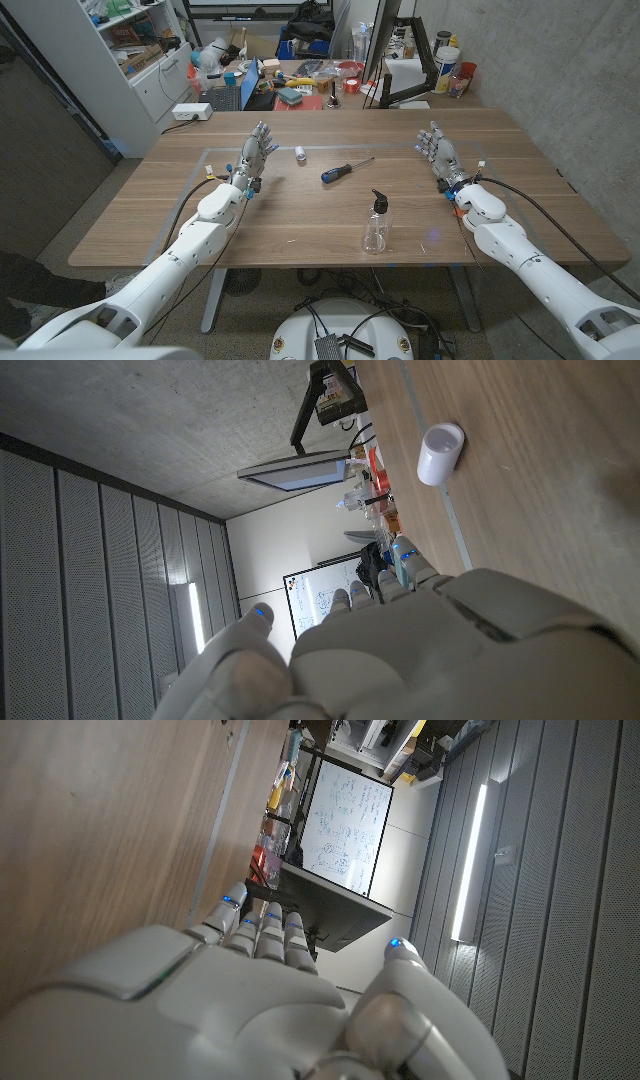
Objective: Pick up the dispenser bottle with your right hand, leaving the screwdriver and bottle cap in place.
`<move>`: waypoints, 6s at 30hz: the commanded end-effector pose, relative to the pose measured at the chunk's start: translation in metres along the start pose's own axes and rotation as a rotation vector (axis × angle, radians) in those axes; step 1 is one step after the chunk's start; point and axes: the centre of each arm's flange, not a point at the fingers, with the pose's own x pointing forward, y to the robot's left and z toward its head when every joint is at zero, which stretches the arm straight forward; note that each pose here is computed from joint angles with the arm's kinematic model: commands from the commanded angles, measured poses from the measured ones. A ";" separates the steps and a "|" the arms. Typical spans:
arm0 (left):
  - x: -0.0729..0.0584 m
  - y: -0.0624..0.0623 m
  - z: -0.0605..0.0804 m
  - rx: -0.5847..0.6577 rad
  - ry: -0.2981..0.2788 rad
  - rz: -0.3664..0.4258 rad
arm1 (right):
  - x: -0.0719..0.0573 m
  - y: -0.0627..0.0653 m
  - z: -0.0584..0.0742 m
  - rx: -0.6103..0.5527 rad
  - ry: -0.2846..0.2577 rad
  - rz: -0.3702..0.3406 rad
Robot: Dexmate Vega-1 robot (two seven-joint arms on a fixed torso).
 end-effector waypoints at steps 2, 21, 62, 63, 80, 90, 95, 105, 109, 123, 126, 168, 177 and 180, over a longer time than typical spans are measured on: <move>-0.001 0.001 -0.002 0.003 0.007 0.002 | -0.011 -0.005 0.002 -0.044 0.000 0.038; 0.001 0.004 -0.005 0.003 0.013 -0.005 | -0.030 -0.006 0.003 -0.072 -0.030 0.085; -0.001 0.003 -0.010 -0.004 0.020 -0.008 | -0.072 -0.002 0.018 -0.224 -0.076 0.137; -0.001 0.003 -0.010 -0.003 0.020 -0.008 | -0.073 -0.002 0.018 -0.226 -0.075 0.136; -0.004 0.002 -0.012 -0.004 0.026 -0.006 | -0.092 -0.004 0.015 -0.263 -0.068 0.150; -0.002 0.001 -0.013 -0.007 0.027 -0.012 | -0.098 0.002 0.019 -0.293 -0.086 0.172; -0.001 0.004 -0.014 -0.009 0.034 -0.013 | -0.108 0.003 0.015 -0.272 -0.095 0.162; 0.000 0.006 -0.015 -0.014 0.037 -0.019 | -0.121 0.006 0.011 -0.260 -0.111 0.140; 0.002 0.007 -0.015 -0.014 0.033 -0.024 | -0.126 0.010 0.014 -0.288 -0.122 0.137; 0.002 0.013 -0.015 -0.015 0.031 -0.022 | -0.132 0.028 0.018 -0.347 -0.132 0.155; 0.002 0.013 -0.016 -0.016 0.032 -0.022 | -0.135 0.030 0.017 -0.353 -0.131 0.163; 0.004 -0.001 -0.015 -0.007 0.042 -0.037 | -0.184 0.034 0.008 -0.376 -0.125 0.117; 0.004 -0.003 -0.015 -0.007 0.040 -0.042 | -0.192 0.042 0.011 -0.402 -0.130 0.126; 0.004 -0.003 -0.015 -0.008 0.040 -0.042 | -0.195 0.044 0.012 -0.407 -0.131 0.123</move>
